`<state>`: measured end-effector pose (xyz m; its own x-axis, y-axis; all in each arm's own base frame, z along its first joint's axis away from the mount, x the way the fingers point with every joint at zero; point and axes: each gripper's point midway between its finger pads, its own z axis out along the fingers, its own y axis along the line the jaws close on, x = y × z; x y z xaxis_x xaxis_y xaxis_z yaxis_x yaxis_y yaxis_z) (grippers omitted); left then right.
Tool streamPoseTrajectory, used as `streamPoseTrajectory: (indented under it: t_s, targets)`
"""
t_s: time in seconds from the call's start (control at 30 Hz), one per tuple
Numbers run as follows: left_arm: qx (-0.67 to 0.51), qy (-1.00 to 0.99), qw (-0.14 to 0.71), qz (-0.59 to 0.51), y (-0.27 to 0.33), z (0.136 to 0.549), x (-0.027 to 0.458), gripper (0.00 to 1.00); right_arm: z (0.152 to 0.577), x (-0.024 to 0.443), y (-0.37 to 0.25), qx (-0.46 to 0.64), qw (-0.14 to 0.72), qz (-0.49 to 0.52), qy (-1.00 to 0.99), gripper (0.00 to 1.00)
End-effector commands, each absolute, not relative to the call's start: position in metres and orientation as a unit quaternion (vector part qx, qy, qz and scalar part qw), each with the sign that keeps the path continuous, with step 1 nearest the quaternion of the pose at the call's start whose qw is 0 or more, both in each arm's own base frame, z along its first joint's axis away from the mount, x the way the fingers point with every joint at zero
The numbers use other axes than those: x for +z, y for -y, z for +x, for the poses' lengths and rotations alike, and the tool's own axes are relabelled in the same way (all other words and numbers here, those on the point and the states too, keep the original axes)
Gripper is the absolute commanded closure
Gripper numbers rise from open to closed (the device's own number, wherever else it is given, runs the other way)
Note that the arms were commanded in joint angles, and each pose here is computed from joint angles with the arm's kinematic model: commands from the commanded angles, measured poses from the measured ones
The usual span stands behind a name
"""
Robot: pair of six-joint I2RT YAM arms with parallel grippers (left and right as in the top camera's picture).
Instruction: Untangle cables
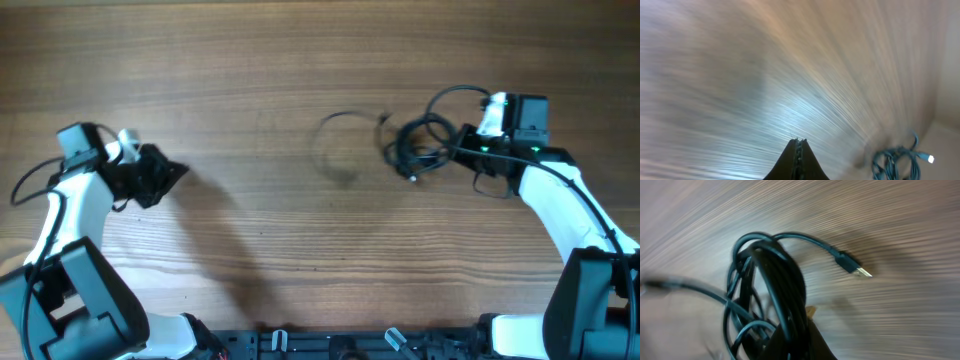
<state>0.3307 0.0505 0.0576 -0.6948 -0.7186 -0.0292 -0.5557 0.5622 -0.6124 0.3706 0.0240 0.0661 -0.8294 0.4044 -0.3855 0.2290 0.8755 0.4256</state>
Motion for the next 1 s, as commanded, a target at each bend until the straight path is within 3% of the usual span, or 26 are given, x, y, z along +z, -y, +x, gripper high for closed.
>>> streamPoseTrajectory:
  t_s: [0.0, 0.2, 0.4, 0.53, 0.63, 0.83, 0.97]
  targets:
    - [-0.267, -0.852, 0.125, -0.433, -0.072, 0.313, 0.04, 0.96, 0.369, 0.055, 0.007, 0.095, 0.246, 0.221, -0.939, 0.96]
    - [-0.3, -0.858, 0.136, -0.394, -0.051, 0.323, 0.043, 0.96, 0.37, 0.08, -0.063, 0.283, 0.239, 0.092, -0.924, 0.96]
    - [-0.324, -0.89, 0.157, -0.281, -0.009, 0.338, 0.052, 0.96, 0.383, 0.158, -0.067, 0.273, 0.26, 0.016, -0.926, 0.95]
    - [-0.396, -0.887, 0.185, -0.149, 0.039, 0.345, 0.074, 0.84, 0.385, 0.18, -0.068, 0.293, 0.235, 0.101, -0.921, 0.95]
    - [-0.399, -0.889, 0.186, -0.125, 0.053, 0.346, 0.076, 0.83, 0.385, 0.184, -0.079, 0.317, 0.23, 0.097, -0.915, 0.96]
    - [-0.437, -0.878, 0.182, -0.071, 0.085, 0.344, 0.087, 0.82, 0.386, 0.241, -0.125, 0.521, 0.155, 0.168, -0.823, 0.96]
    - [-0.466, -0.864, 0.178, -0.062, 0.092, 0.341, 0.096, 0.84, 0.385, 0.24, -0.125, 0.525, 0.128, 0.206, -0.816, 0.96]
